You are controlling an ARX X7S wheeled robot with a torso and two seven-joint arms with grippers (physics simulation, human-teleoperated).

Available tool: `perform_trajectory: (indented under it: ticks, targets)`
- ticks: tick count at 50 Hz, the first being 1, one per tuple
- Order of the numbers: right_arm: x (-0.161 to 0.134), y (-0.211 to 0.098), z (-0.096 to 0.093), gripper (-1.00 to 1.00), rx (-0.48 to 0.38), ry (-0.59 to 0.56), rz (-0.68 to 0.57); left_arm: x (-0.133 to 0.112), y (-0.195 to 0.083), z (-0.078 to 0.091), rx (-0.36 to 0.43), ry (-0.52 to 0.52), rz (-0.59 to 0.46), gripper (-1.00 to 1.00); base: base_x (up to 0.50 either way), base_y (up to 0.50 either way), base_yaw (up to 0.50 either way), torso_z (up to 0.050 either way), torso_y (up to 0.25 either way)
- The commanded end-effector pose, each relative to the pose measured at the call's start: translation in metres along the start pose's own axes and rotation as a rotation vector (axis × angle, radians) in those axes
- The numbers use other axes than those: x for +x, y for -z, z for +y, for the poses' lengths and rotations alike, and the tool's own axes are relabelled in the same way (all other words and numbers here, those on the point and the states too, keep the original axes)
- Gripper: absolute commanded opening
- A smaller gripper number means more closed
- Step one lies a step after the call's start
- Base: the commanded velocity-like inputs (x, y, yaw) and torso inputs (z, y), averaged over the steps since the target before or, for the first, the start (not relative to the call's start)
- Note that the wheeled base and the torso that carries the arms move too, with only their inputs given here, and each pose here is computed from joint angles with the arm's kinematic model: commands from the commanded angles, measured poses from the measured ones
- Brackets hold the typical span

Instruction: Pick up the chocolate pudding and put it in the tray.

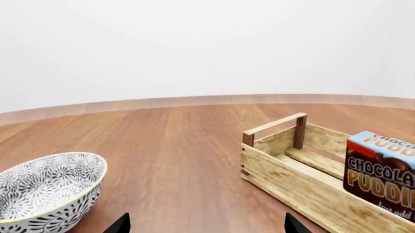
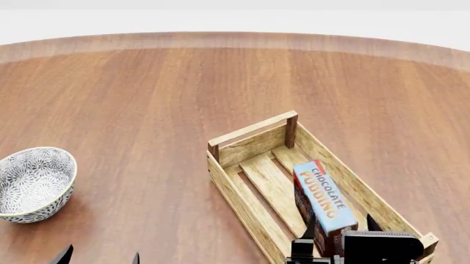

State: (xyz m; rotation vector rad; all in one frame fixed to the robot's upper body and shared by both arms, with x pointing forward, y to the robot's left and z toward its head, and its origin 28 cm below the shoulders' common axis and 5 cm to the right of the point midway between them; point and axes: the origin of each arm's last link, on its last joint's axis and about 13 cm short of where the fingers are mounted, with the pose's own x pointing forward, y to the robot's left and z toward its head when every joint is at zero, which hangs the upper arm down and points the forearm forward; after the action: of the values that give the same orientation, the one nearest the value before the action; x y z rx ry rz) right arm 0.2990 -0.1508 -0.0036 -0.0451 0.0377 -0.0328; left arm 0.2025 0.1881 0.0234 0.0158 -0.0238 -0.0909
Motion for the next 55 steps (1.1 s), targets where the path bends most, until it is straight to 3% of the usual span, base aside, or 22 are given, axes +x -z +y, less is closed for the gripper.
perform_trajectory:
  ticks: [1, 19, 34, 55]
  targets:
    - [-0.001, 0.001, -0.001, 1.00, 0.003, 0.004, 0.003, 0.000, -0.001, -0.001, -0.001, 0.001, 0.000, 1.00, 0.00, 0.00, 0.00, 0.000, 0.000]
    - [-0.013, -0.012, -0.004, 1.00, 0.049, 0.009, -0.075, -0.002, -0.021, 0.001, -0.008, -0.005, -0.050, 1.00, 0.00, 0.00, 0.00, 0.000, 0.000]
    - [-0.044, -0.061, 0.001, 1.00, 0.060, -0.042, -0.258, -0.010, -0.052, -0.001, 0.001, 0.008, -0.135, 1.00, 0.00, 0.00, 0.00, 0.000, 0.000]
    - [-0.077, -0.092, 0.005, 1.00, 0.084, -0.075, -0.395, -0.022, -0.074, 0.000, -0.025, 0.008, -0.200, 1.00, 0.00, 0.00, 0.00, 0.000, 0.000]
